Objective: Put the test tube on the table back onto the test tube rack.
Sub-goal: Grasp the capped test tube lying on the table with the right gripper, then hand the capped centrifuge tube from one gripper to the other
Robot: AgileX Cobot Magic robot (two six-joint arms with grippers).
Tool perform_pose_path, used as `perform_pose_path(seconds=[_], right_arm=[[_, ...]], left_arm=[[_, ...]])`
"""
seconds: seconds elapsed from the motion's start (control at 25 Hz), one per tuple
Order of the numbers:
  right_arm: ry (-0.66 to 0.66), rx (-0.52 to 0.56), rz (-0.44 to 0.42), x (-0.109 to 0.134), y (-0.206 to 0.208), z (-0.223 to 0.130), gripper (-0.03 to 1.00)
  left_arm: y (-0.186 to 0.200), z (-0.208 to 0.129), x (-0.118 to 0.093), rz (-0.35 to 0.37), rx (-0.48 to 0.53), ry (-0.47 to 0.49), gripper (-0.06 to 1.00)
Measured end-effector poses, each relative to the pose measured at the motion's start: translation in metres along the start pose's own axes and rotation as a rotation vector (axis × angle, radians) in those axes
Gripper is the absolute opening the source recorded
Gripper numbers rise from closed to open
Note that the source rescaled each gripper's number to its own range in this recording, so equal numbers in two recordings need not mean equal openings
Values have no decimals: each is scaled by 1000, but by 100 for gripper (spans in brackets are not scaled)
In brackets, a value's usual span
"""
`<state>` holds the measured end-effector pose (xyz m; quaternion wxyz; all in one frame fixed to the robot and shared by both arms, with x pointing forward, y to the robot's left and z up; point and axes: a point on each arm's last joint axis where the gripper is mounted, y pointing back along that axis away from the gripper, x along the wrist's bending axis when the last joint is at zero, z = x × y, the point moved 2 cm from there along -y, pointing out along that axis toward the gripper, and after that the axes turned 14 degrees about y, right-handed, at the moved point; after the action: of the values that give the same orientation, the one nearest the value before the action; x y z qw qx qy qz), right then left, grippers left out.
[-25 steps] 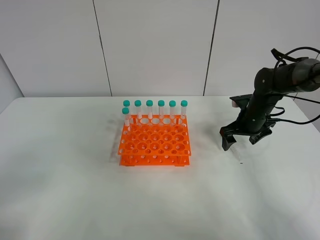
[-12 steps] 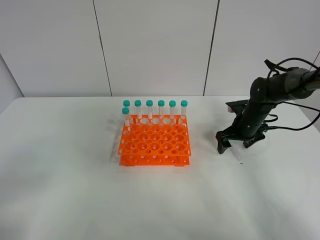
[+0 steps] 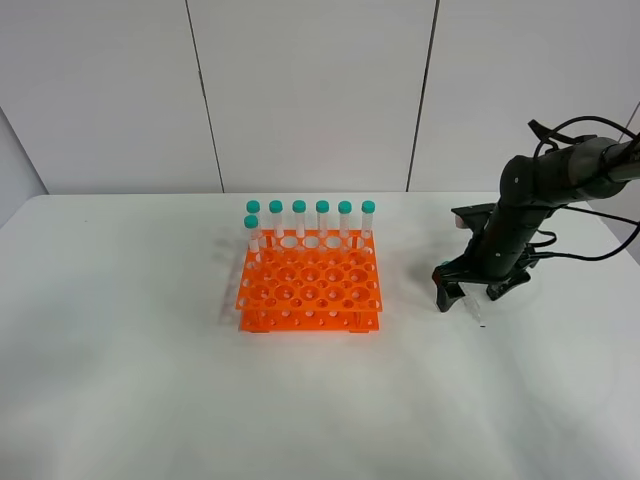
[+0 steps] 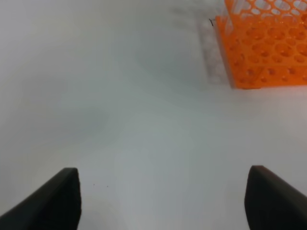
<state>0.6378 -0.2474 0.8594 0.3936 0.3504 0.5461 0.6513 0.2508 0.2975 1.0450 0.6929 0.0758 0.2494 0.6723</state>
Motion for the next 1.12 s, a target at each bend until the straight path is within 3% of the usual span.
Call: perform_pose_path(seconds=[0.04,0.24,0.28,0.56,0.88,1.12], right_arm=[[-1,5,2,0,0,-1,74],[-3,12,5,1,0,-1,6],[-3,12,5,1,0,-1,0],[25,1,-15,0,11,0,2],[102,-214,-56,17,146,-4,2],[182,-311,-10,44,219,-31,2]], left_arm=[[0,0,0,0,0,0,97],[0,0,0,0,0,0,97],[0,0,0,0,0,0,97],[0,0,0,0,0,0,97],[0,0,0,0,0,0,97],[0,0,0,0,0,0,97]])
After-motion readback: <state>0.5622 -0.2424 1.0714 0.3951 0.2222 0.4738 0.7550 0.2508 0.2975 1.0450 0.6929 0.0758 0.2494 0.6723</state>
